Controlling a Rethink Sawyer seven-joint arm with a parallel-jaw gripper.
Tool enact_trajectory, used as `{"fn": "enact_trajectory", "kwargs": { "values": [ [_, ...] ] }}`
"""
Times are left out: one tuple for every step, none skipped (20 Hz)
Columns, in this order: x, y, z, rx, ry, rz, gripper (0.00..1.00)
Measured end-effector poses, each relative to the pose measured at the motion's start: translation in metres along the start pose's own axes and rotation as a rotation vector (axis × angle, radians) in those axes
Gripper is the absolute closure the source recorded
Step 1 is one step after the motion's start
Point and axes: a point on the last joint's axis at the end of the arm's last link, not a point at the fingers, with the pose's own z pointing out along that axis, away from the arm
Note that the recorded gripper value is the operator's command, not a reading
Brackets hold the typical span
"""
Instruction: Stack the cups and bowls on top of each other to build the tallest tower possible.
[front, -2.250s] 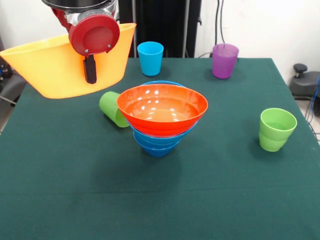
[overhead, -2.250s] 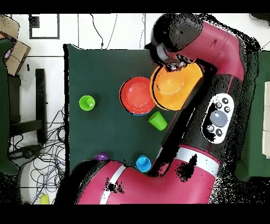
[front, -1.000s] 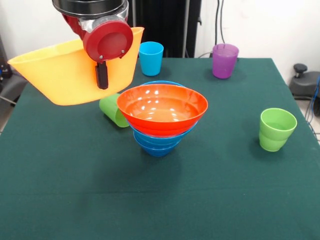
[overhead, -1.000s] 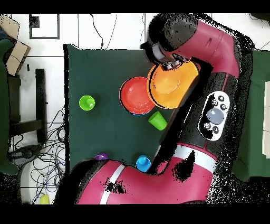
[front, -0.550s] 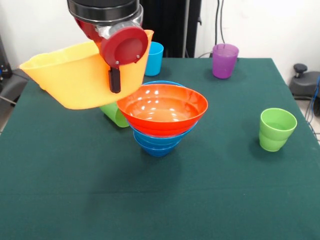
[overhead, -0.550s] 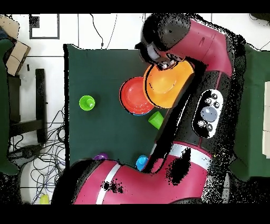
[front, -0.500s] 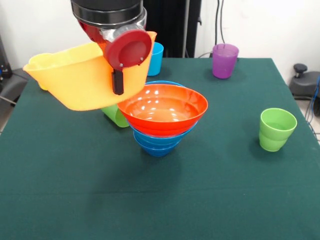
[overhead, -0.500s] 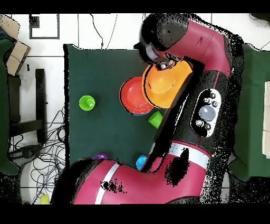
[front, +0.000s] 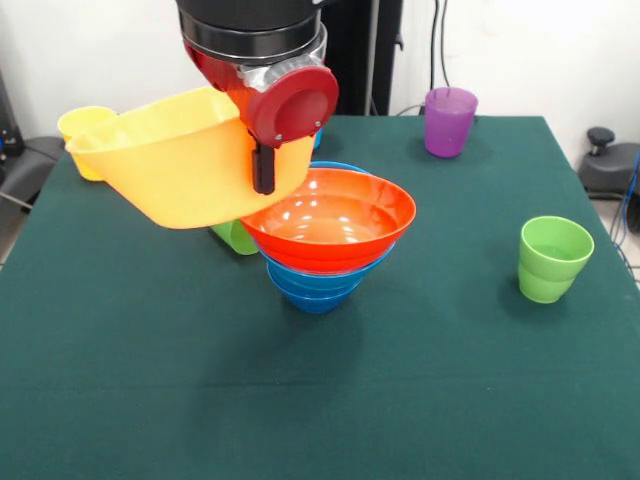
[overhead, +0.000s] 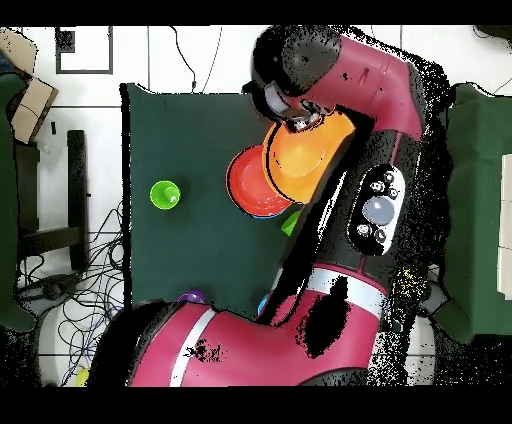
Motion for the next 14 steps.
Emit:
{"fn": "enact_trajectory", "kwargs": {
  "values": [
    [0.001, 0.001, 0.000, 0.000, 0.000, -0.001, 1.00],
    [0.002, 0.001, 0.000, 0.001, 0.000, -0.002, 1.00],
    [0.004, 0.002, 0.000, 0.001, 0.000, -0.005, 1.00],
    [0.004, 0.003, 0.000, 0.001, 0.000, -0.006, 1.00],
    [0.005, 0.003, 0.000, 0.001, 0.000, -0.008, 1.00],
    [0.006, 0.004, 0.000, 0.001, 0.000, -0.009, 1.00],
    [0.007, 0.005, 0.000, 0.002, 0.000, -0.010, 1.00],
    [0.008, 0.005, 0.000, 0.002, 0.001, -0.011, 1.00],
    [0.010, 0.006, 0.000, 0.004, 0.002, -0.013, 1.00],
    [0.011, 0.006, 0.000, 0.005, 0.003, -0.015, 1.00],
    [0.012, 0.007, -0.001, 0.005, 0.004, -0.017, 1.00],
    [0.013, 0.009, -0.001, 0.006, 0.004, -0.020, 1.00],
    [0.015, 0.011, -0.001, 0.006, 0.004, -0.023, 1.00],
    [0.016, 0.013, -0.001, 0.008, 0.004, -0.029, 1.00]
  ]
}}
